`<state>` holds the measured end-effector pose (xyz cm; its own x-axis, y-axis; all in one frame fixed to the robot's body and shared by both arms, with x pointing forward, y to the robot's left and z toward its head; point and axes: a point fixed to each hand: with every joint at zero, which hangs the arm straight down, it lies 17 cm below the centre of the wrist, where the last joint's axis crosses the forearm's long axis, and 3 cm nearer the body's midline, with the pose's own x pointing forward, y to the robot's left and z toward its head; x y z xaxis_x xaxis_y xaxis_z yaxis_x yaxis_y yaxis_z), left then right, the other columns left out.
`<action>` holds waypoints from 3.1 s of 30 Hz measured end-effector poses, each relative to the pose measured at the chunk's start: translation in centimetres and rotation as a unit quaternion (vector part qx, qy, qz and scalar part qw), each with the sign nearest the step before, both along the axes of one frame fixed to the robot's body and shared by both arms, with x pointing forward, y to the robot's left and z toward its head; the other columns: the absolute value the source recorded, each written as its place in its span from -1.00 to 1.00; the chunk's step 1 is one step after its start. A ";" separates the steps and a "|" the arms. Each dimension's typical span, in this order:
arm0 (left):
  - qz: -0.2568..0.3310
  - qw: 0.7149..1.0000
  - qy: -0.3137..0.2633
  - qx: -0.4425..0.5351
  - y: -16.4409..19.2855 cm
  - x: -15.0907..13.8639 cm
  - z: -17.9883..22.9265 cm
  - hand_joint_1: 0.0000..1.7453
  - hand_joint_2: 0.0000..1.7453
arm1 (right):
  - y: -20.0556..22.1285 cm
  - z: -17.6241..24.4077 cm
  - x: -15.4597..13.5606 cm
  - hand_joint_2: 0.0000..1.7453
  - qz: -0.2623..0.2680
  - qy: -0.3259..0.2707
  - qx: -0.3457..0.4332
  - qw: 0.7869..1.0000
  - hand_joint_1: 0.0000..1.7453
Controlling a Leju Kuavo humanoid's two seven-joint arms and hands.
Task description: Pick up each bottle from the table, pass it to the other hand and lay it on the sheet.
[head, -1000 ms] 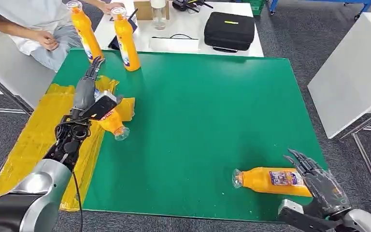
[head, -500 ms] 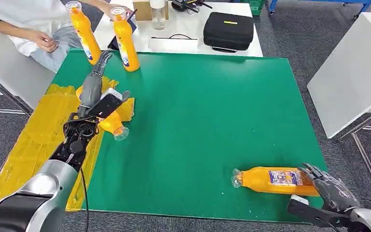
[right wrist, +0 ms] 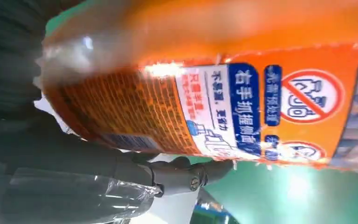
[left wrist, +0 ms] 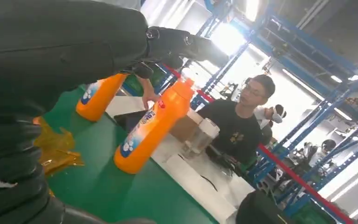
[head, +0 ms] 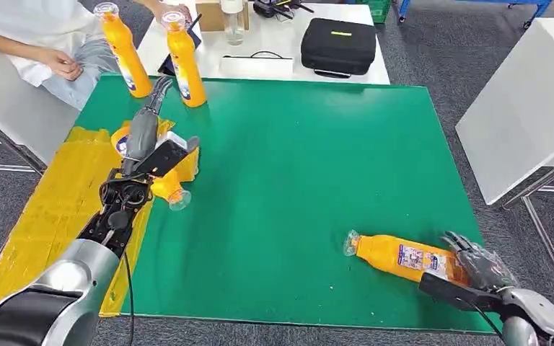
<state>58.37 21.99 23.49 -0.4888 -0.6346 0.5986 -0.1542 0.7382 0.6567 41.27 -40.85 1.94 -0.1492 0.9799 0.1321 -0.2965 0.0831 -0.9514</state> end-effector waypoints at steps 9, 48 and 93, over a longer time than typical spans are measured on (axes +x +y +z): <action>-0.003 1.000 0.005 -0.006 -0.2 0.0 -0.3 -1.00 1.00 | 2.1 -0.9 4.2 1.00 -0.003 -0.020 0.002 1.000 1.00; -0.229 0.925 0.200 -0.228 -11.9 -6.0 -5.2 -1.00 1.00 | 15.5 11.9 10.9 1.00 -0.055 -0.231 0.419 0.876 1.00; -0.370 0.802 0.275 -0.380 -20.4 -9.2 -0.8 -1.00 1.00 | 41.9 12.0 6.7 1.00 0.129 -0.013 0.608 0.784 1.00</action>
